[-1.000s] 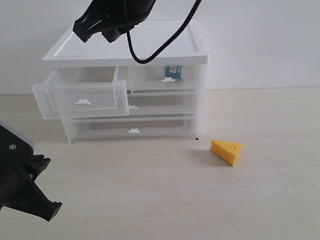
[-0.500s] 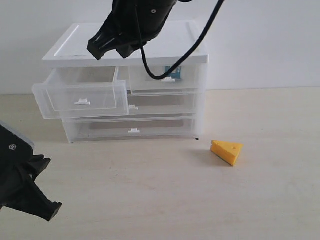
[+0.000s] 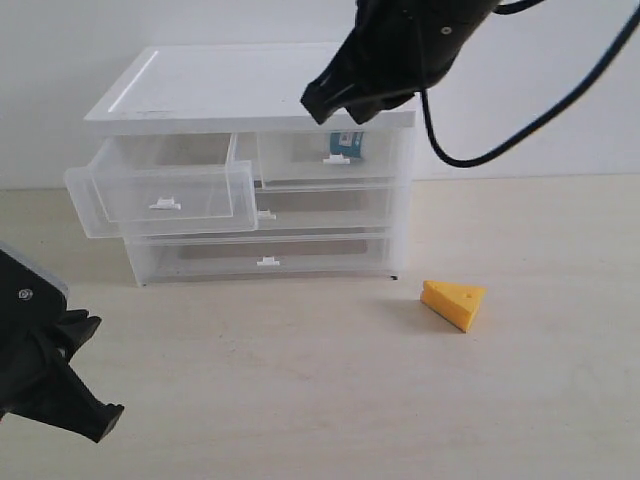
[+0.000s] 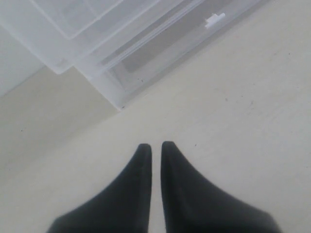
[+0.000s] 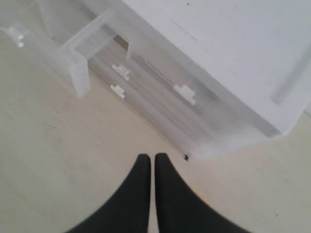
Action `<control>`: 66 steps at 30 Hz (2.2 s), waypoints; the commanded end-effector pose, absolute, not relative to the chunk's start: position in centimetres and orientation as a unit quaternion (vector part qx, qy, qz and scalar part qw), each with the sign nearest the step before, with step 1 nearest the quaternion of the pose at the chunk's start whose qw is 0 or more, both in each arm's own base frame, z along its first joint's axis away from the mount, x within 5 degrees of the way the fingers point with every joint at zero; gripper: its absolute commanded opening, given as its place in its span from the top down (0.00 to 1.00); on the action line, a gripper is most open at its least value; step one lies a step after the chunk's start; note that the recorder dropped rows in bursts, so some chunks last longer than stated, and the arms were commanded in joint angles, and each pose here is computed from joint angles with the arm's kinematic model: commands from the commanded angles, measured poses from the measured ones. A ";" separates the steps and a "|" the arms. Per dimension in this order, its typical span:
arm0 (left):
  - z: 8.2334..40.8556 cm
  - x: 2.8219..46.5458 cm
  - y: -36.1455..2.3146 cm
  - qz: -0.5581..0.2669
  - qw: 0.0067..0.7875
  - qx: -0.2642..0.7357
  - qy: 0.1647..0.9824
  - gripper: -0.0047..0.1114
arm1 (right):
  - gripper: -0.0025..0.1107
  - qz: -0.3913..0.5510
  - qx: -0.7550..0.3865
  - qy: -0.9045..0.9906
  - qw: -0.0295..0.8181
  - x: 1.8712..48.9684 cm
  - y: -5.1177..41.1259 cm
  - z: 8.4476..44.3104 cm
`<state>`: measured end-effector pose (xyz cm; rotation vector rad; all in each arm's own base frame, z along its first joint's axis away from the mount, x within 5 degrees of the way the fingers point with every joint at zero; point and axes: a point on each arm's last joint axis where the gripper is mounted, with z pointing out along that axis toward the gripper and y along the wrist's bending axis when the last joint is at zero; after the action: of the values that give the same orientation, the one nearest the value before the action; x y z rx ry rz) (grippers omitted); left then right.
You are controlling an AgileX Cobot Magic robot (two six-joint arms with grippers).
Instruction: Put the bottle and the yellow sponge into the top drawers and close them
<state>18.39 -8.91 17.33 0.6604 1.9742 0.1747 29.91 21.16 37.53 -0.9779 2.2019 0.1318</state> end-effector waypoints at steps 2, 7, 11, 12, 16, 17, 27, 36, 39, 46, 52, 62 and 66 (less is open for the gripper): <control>17.5 18.4 -8.9 0.070 0.505 0.269 0.817 0.93 | 0.98 0.042 -0.340 0.873 0.346 29.5 18.2 36.3; 17.5 18.4 -8.9 0.070 0.505 0.269 0.817 0.93 | 0.98 0.036 -0.320 0.886 0.332 29.6 16.8 33.9; 17.5 18.4 -8.9 0.070 0.505 0.269 0.817 0.93 | 0.98 0.006 -0.335 0.887 0.318 29.6 16.3 32.1; 17.5 18.4 -8.9 0.070 0.505 0.269 0.817 0.93 | 0.98 0.001 -0.335 0.888 0.316 29.5 16.2 31.7; 17.6 18.5 -9.0 0.068 0.507 0.267 0.816 0.93 | 0.98 -0.034 -0.308 0.894 0.322 29.8 15.5 30.8; 17.6 18.5 -9.0 0.068 0.507 0.267 0.816 0.93 | 0.98 -0.039 -0.310 0.894 0.322 29.8 15.4 30.5; 17.6 18.5 -9.0 0.065 0.506 0.265 0.818 0.93 | 0.98 -0.050 -0.269 0.911 0.309 30.6 12.1 27.5; 17.6 18.5 -9.0 0.064 0.506 0.263 0.819 0.93 | 0.98 -0.043 -0.282 0.918 0.274 31.3 11.0 25.0; 17.6 18.5 -9.0 0.064 0.507 0.262 0.819 0.93 | 0.98 -0.044 -0.287 0.921 0.258 32.0 11.2 23.4; 17.6 18.5 -9.0 0.062 0.507 0.259 0.820 0.93 | 0.97 -0.042 -0.307 0.915 0.257 33.7 12.0 20.1; 17.6 18.5 -9.0 0.062 0.507 0.259 0.820 0.93 | 0.71 -0.045 -0.334 0.902 0.270 34.3 12.3 19.4; 17.6 18.5 -9.0 0.060 0.507 0.256 0.821 0.93 | 0.57 -0.059 -0.386 0.878 0.278 34.4 12.4 19.6; 17.6 18.5 -9.0 0.057 0.508 0.253 0.822 0.93 | 0.57 -0.061 -0.391 0.874 0.282 34.5 12.5 19.6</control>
<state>18.45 -8.98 17.41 0.6258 1.9834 0.1503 34.28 12.62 19.49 -1.0315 2.3627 -0.1489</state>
